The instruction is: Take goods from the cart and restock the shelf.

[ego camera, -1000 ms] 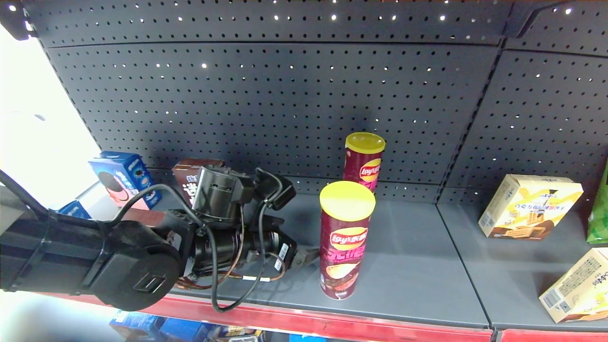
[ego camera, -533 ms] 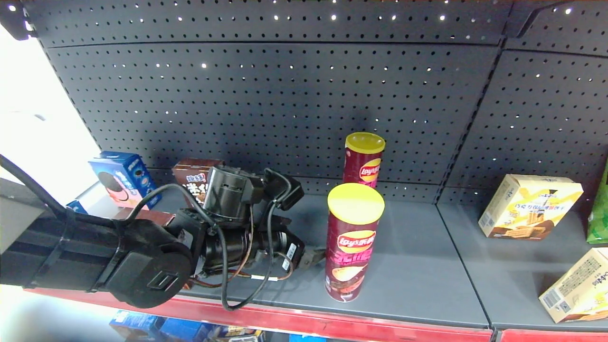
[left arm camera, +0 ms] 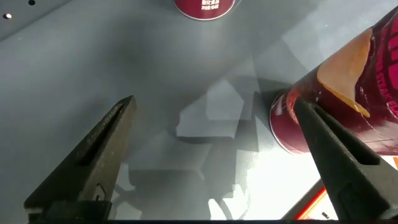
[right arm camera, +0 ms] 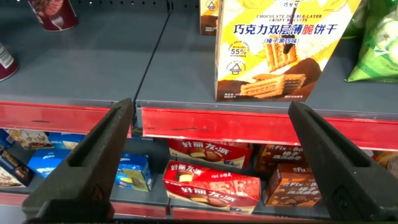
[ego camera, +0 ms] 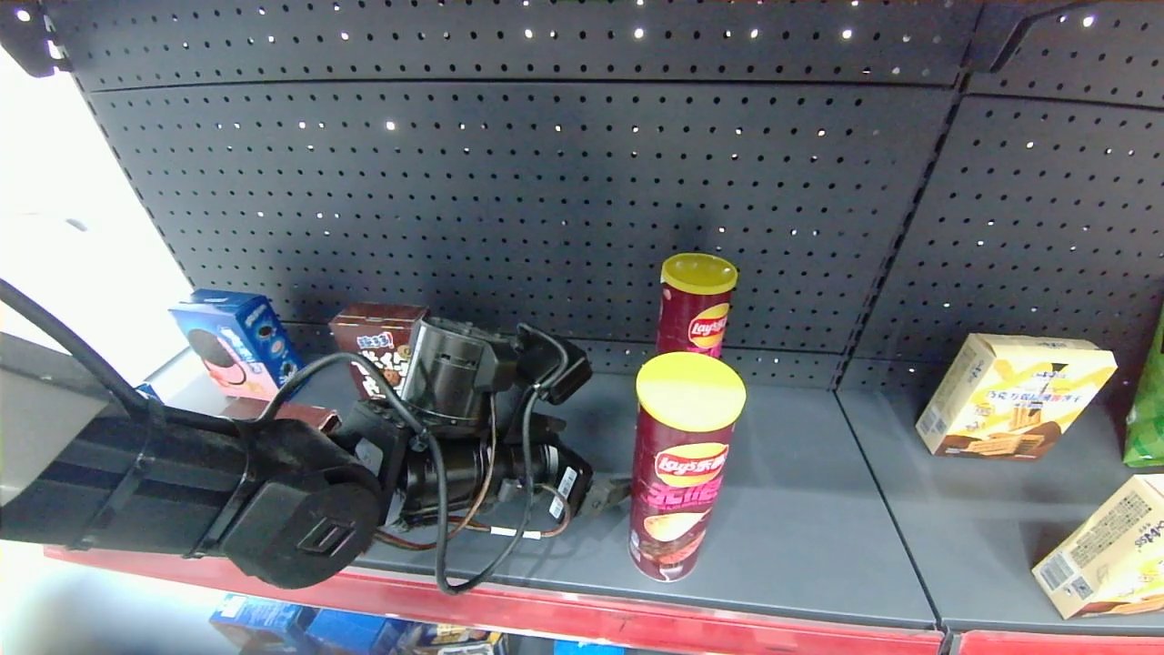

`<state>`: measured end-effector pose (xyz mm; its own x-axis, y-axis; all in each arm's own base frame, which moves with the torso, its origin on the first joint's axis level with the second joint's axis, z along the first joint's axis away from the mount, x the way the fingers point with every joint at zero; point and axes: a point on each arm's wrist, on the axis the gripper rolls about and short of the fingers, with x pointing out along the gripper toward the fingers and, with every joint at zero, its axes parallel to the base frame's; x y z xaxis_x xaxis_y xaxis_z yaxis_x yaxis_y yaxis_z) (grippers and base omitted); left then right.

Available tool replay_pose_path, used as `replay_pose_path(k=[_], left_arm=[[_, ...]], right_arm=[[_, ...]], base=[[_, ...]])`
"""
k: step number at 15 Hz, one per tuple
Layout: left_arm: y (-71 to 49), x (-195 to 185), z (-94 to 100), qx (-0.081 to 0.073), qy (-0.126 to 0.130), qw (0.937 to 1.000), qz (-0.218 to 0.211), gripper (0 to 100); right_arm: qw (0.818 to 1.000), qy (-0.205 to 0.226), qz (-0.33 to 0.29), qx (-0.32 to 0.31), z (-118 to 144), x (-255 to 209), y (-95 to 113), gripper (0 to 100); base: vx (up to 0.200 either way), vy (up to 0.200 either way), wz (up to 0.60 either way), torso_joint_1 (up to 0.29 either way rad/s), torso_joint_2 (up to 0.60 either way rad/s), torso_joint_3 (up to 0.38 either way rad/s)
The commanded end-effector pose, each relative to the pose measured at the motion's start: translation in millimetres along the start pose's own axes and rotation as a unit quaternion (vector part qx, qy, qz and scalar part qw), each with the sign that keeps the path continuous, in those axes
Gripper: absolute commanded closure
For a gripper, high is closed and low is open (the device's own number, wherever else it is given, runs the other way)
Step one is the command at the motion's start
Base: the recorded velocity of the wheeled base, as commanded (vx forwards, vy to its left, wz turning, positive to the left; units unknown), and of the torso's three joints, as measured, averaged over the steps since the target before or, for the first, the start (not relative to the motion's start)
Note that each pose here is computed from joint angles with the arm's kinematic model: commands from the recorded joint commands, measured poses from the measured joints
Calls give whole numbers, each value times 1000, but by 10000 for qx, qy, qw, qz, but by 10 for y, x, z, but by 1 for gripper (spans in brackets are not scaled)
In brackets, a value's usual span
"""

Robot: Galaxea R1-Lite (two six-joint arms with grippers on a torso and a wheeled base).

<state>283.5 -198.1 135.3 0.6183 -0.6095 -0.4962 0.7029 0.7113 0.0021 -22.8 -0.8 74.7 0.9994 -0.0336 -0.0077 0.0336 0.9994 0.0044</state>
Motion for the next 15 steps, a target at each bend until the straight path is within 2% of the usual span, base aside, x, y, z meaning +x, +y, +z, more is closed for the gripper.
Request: replay_pose_path(k=[1, 15], left_arm=[[-3, 7, 10, 8, -15, 10000, -7, 0], [-60, 89, 38, 52, -30, 9999, -84, 0]], right_arm=[[10000, 8, -1, -1, 0, 1, 0, 0], [10000, 8, -1, -1, 0, 1, 0, 0]], base=[[0, 0, 0, 0, 0, 0], [0, 0, 0, 0, 0, 0]])
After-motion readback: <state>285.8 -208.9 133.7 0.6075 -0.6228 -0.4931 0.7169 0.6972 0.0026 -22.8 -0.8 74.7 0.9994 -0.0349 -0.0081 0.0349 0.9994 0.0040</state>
